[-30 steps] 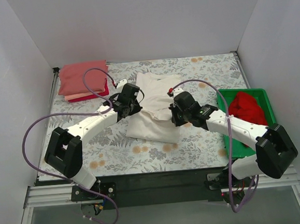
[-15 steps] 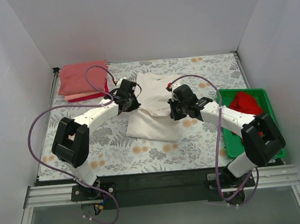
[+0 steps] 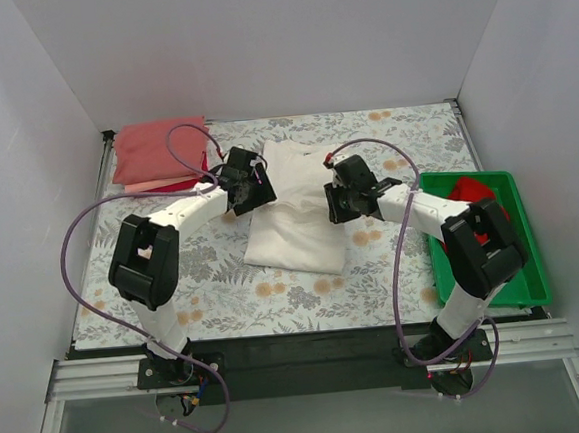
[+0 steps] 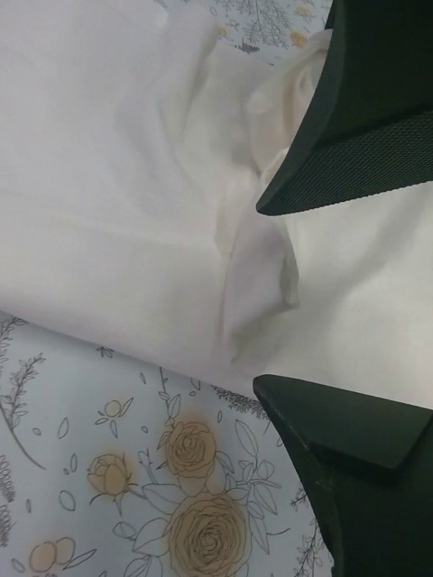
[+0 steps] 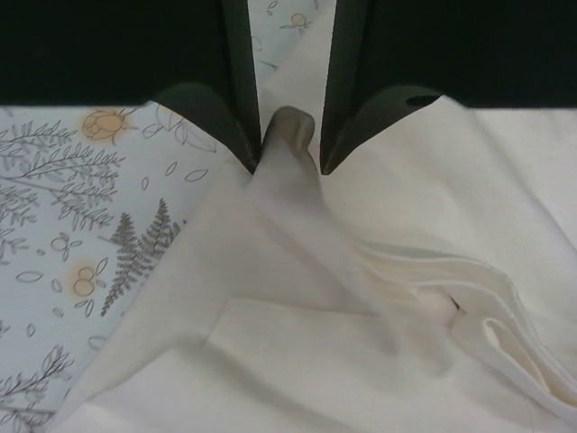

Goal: Fold and stack the t-shirts
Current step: Fold the tshirt, then neatly place the folded tshirt to the corner

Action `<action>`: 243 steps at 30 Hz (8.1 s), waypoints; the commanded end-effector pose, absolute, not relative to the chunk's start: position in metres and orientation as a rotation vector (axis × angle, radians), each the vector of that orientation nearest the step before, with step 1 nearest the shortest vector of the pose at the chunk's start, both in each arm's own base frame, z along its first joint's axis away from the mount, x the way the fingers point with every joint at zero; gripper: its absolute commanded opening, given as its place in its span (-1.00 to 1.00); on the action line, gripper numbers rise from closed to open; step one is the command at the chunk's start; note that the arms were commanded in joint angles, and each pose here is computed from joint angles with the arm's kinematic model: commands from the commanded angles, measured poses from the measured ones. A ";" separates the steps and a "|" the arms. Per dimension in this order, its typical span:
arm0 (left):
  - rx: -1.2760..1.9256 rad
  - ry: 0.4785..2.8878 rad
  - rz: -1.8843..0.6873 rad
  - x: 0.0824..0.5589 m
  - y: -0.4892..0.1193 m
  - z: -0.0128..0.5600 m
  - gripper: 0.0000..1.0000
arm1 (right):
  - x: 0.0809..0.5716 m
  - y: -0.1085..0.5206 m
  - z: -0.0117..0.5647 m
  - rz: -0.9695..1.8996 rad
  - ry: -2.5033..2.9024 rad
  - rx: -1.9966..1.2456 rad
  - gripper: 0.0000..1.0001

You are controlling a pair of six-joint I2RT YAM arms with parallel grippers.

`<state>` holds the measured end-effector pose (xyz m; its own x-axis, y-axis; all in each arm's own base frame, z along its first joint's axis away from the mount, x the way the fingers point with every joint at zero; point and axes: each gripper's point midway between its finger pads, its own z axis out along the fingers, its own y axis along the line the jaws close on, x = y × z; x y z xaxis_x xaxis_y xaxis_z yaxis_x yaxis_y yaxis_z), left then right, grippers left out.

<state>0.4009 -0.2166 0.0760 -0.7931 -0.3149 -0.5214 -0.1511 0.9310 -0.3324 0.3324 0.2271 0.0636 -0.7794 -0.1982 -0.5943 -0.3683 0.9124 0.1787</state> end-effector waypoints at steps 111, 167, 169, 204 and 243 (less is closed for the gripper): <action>-0.827 2.029 -0.310 0.352 -0.134 0.219 -1.00 | 0.237 0.228 0.213 1.079 2.274 -0.622 -0.97; -0.534 2.526 -0.752 0.345 -0.228 0.070 0.93 | 0.351 0.268 0.120 1.282 2.287 -0.299 0.97; -0.543 2.557 -0.744 0.338 -0.227 0.058 0.93 | 0.363 0.267 0.099 1.240 2.325 -0.272 0.97; -0.679 2.432 -0.264 0.316 -0.144 0.061 0.96 | 0.277 0.187 0.182 0.901 2.156 -0.249 0.97; -0.123 2.287 0.322 0.419 -0.151 0.082 -1.00 | 0.231 0.142 0.141 0.678 2.225 -0.187 0.97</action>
